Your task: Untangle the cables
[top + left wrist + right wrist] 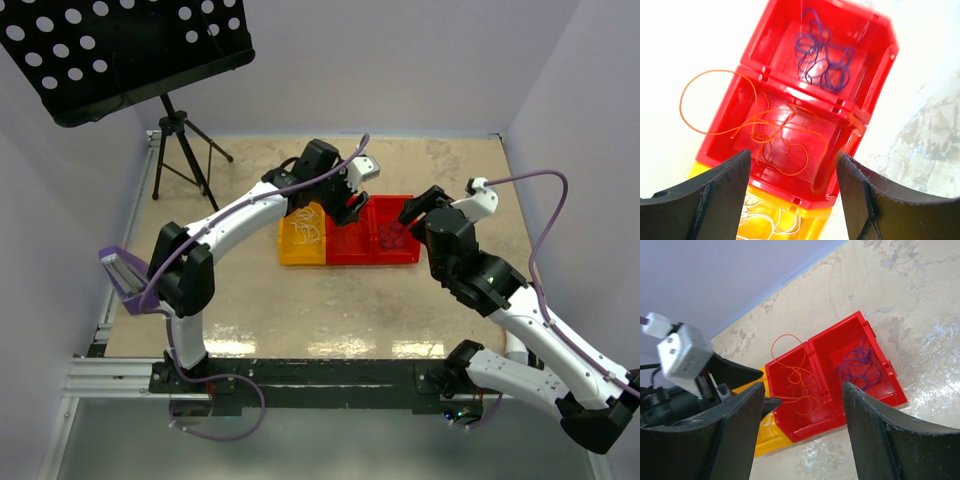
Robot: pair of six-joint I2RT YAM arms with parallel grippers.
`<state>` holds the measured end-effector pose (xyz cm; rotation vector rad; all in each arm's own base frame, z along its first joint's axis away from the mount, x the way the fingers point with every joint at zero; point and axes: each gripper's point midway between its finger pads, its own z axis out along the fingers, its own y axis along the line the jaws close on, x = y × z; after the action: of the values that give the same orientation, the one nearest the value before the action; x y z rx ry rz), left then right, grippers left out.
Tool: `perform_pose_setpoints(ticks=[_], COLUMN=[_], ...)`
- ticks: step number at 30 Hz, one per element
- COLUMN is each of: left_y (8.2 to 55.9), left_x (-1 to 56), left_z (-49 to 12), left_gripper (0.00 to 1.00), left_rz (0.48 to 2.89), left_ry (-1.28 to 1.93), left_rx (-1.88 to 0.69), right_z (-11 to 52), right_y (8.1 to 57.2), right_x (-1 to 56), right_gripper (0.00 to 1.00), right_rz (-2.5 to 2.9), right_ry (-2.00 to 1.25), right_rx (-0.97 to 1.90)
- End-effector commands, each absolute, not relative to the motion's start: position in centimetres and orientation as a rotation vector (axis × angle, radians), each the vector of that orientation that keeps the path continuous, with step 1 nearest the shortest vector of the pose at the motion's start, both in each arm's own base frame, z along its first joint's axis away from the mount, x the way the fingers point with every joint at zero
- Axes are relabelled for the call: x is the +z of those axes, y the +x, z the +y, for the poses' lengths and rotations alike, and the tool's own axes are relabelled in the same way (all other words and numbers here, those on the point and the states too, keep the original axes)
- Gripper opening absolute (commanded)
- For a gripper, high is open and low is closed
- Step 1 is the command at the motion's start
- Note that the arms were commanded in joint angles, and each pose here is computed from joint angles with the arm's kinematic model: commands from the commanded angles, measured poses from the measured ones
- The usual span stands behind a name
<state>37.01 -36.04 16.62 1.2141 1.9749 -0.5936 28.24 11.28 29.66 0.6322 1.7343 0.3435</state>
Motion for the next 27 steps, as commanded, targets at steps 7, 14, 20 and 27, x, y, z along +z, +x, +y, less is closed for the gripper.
perform_pose_setpoints(ticks=[7,14,20,27], left_y=[37.9,39.7,40.6,41.1], left_x=[18.7,19.5,22.9,24.4], left_z=[-34.7,-34.0,-32.1,-25.2], left_gripper=[0.71,0.7,0.81,0.99], left_rz=[1.963,1.959,1.994,2.057], left_ry=[1.137,1.04,1.005,0.814], left_rx=[-0.52,-0.569,-0.516,-0.254], right_z=[12.2,13.0,15.8,19.8], right_y=[28.5,28.6,30.0,32.3], right_x=[30.1,28.5,27.0,31.1], right_gripper=[0.68,0.69,0.76,0.99], right_rz=[1.728,1.774,1.832,1.77], right_ry=[0.616,0.577,0.447,0.222], right_rx=[0.394,0.398,0.415,0.54])
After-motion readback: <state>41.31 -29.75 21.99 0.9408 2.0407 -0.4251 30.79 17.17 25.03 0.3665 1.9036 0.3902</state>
